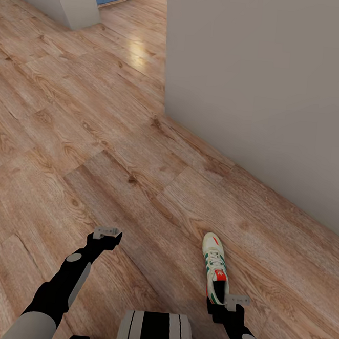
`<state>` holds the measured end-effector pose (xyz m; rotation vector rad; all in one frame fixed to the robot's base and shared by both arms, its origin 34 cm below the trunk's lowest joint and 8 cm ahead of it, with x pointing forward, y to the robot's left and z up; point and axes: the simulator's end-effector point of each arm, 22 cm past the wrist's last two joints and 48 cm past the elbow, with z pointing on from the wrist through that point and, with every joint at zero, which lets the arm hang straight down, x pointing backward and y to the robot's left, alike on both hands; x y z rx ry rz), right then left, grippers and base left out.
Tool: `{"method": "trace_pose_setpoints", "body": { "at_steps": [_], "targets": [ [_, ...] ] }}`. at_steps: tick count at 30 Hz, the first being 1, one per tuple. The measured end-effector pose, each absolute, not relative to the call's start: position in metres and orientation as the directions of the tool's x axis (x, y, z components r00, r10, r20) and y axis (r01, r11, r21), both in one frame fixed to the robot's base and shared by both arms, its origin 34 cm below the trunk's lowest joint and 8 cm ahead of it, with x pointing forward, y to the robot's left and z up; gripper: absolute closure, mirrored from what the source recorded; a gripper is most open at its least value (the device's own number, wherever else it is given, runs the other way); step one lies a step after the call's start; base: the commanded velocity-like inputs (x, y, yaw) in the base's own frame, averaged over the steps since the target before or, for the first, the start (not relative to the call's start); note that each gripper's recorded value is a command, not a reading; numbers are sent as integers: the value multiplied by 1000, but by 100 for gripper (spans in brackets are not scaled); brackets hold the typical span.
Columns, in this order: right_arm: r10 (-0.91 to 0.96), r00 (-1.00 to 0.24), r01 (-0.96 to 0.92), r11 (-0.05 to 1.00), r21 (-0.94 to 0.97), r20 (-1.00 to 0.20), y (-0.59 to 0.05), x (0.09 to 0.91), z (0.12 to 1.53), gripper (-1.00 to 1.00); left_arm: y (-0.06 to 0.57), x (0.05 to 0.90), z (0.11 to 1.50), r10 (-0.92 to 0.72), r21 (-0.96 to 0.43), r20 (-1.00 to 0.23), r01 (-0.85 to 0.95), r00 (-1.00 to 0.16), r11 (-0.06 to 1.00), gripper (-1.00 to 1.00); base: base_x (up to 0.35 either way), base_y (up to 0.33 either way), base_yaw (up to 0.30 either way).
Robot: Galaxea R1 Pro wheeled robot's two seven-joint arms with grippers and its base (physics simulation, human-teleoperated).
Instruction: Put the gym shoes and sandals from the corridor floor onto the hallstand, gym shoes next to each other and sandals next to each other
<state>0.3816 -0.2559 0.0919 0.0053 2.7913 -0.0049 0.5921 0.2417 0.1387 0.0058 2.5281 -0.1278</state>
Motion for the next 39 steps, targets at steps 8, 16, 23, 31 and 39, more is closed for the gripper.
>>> {"method": "trace_pose_setpoints", "body": {
  "at_steps": [8, 16, 23, 31, 39],
  "targets": [
    [2, -939, 4, 1000, -4, -343, -256, 382, 92, 100, 242, 592, 139, -25, -90, -573, 33, -819, 995, -100, 0, 0, 0],
    [2, -939, 4, 1000, -4, -343, -256, 382, 92, 100, 242, 592, 139, -24, -90, -573, 34, -819, 995, -100, 0, 0, 0],
    [2, -939, 4, 1000, -4, -343, -256, 382, 92, 100, 241, 592, 139, -24, -91, -573, 35, -819, 995, -100, 0, 0, 0],
    [3, -935, 3, 1000, 1, -354, -253, 386, 96, 100, 244, 594, 145, -26, -90, -565, 31, -825, 995, -100, 0, 0, 0],
    [-1, -922, 1, 1000, -4, -386, -254, 400, 108, 100, 236, 599, 159, -17, -97, -563, 46, -826, 994, -100, 0, 0, 0]
  ]
}}
